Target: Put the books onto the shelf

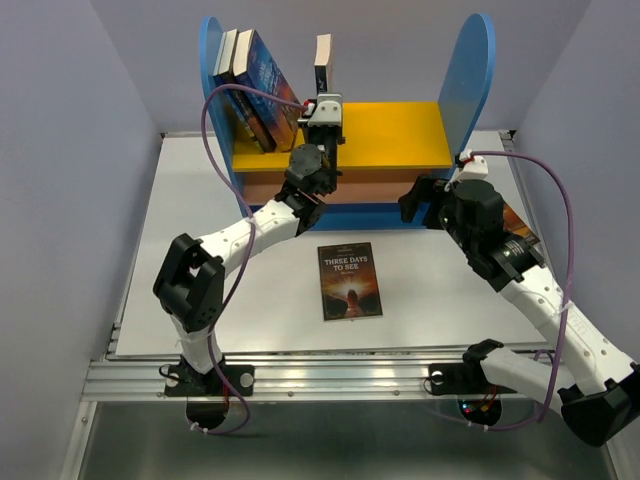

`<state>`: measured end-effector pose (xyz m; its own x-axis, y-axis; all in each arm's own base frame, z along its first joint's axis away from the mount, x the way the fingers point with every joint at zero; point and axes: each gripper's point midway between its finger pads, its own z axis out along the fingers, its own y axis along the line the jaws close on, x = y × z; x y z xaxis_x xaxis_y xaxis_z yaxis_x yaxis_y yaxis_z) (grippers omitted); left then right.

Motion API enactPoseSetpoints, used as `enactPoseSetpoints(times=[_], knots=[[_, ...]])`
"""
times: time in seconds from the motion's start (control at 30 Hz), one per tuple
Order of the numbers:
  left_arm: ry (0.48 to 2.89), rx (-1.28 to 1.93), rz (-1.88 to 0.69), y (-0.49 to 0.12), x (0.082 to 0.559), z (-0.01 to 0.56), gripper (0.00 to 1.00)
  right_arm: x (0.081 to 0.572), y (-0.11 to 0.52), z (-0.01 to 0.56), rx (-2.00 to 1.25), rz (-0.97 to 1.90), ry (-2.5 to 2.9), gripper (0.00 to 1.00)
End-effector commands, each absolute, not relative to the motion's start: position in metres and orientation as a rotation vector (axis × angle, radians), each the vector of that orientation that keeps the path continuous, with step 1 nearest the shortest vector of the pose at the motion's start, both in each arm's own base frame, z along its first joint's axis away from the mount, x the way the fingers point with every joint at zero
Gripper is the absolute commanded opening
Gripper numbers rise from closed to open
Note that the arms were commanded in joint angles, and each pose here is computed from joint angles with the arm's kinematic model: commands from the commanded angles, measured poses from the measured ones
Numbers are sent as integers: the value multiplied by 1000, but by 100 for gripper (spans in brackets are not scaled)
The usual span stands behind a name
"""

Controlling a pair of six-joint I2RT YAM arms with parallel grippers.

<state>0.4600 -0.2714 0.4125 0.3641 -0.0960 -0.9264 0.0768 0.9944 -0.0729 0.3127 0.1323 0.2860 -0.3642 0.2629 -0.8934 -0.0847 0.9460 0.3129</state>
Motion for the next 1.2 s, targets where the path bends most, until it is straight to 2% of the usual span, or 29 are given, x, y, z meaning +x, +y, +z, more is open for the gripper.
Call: enactPoseSetpoints(times=[0.0,0.3,0.6,0.87,1.17], knots=[[912,-237,-103,-221,433,503,0,314,133,295,91,377,1879,100],[856,-301,-47,-197,442,483,0,310,140,296,38,417,1865,100],[924,-323,-57,-187,454,457,1,304,136,298,32,417,1848,100],[971,-363,-57,-180,453,433,14,300,136,296,30,426,1846,100],[1005,-379,-42,-175,450,431,41,299,139,295,19,441,1852,100]])
